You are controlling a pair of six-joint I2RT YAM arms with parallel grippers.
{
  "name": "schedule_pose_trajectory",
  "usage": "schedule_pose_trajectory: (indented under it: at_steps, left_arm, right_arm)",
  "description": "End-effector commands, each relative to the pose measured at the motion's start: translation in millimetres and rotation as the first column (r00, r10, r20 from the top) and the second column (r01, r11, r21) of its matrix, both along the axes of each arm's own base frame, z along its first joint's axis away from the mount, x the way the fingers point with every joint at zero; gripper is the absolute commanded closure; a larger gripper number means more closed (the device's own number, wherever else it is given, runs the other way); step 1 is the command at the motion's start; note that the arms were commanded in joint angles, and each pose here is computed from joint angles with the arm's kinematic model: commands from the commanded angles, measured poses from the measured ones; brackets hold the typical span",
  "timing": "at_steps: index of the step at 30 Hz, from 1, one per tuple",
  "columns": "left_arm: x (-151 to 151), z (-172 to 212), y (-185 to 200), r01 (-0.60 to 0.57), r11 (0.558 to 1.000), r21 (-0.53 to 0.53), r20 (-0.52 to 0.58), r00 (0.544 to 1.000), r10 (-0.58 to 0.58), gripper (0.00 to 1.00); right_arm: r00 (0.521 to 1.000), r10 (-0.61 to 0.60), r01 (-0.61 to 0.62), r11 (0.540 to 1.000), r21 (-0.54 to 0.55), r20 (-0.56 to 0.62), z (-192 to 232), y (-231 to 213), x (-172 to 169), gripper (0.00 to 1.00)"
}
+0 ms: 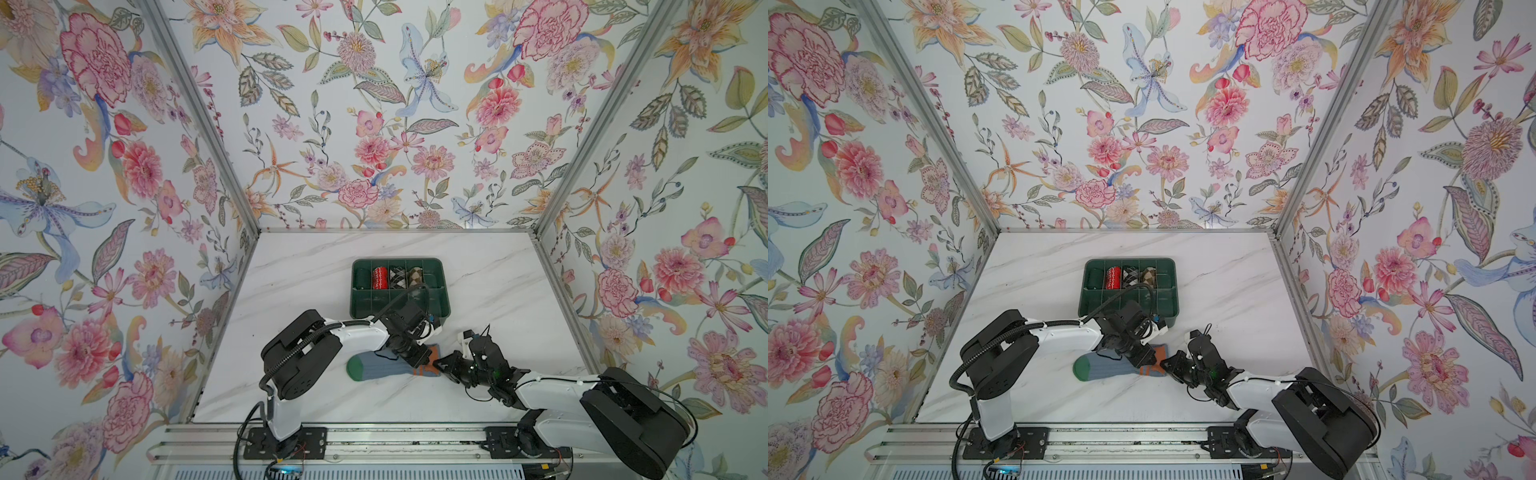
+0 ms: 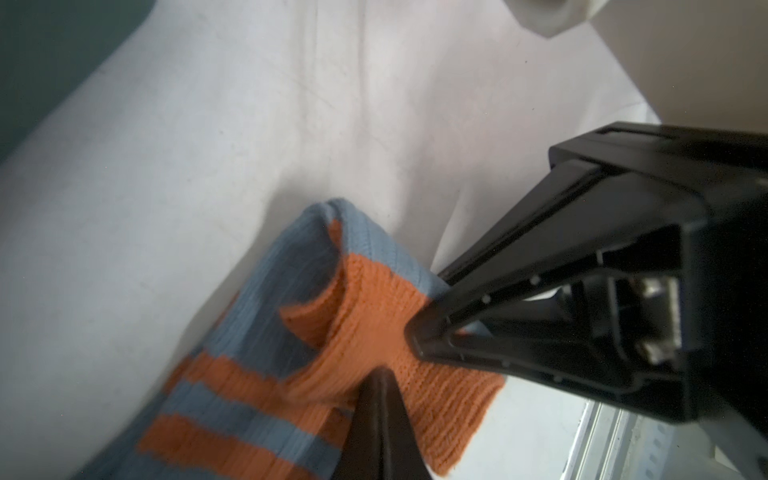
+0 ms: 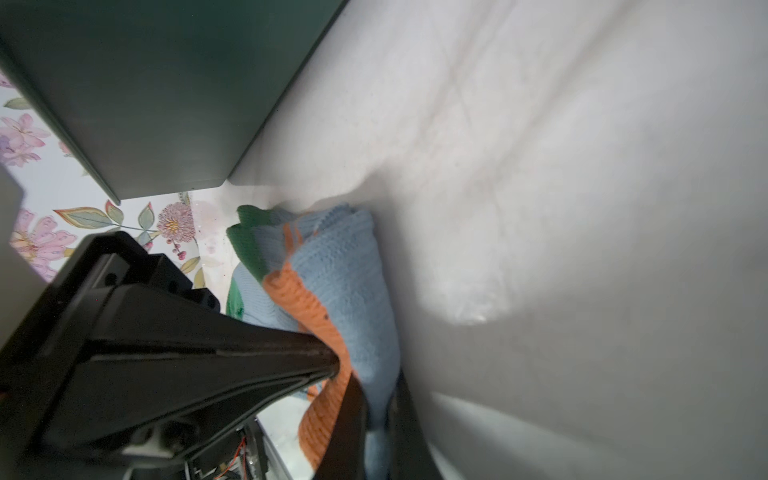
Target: Roll the socks
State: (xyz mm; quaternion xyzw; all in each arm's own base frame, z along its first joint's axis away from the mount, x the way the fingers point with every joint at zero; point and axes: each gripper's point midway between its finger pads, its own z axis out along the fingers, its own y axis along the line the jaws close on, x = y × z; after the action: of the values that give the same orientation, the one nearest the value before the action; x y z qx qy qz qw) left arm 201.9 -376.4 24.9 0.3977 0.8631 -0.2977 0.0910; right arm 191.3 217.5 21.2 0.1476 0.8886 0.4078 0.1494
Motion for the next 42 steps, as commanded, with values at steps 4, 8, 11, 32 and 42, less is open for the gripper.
schedule_pose_trajectory:
  at_steps: [4, 8, 11, 32, 42]
  left_arm:
    - [12.1, 6.4, 22.8, -0.064, 0.996, 0.062, -0.004, 0.998, 0.064, 1.00]
    - [27.2, 39.1, 29.8, -0.109, 0.994, 0.014, 0.032, 0.994, 0.108, 1.00]
    - [34.0, 55.4, 40.1, -0.140, 0.990, -0.006, 0.049, 0.989, 0.141, 1.00]
    - [8.2, 22.2, 88.8, -0.221, 0.974, 0.057, 0.020, 0.975, 0.220, 1.00]
    - [10.5, 45.9, 88.1, -0.234, 0.972, 0.015, 0.047, 0.971, 0.233, 1.00]
  right_arm:
    - [0.999, -0.025, 0.019, 0.979, -0.202, -0.027, -10.1, -28.8, -7.1, 0.99]
    - [0.999, -0.038, 0.032, 0.970, -0.241, -0.020, -3.2, -40.7, -10.2, 1.00]
    - [0.998, -0.054, 0.045, 0.967, -0.252, -0.030, -2.7, -49.4, -14.3, 1.00]
    - [1.000, -0.019, 0.029, 0.808, -0.589, 0.024, 31.5, -72.4, -4.6, 1.00]
    - [0.998, 0.058, -0.030, 0.646, -0.763, 0.010, 31.0, -66.9, -1.5, 1.00]
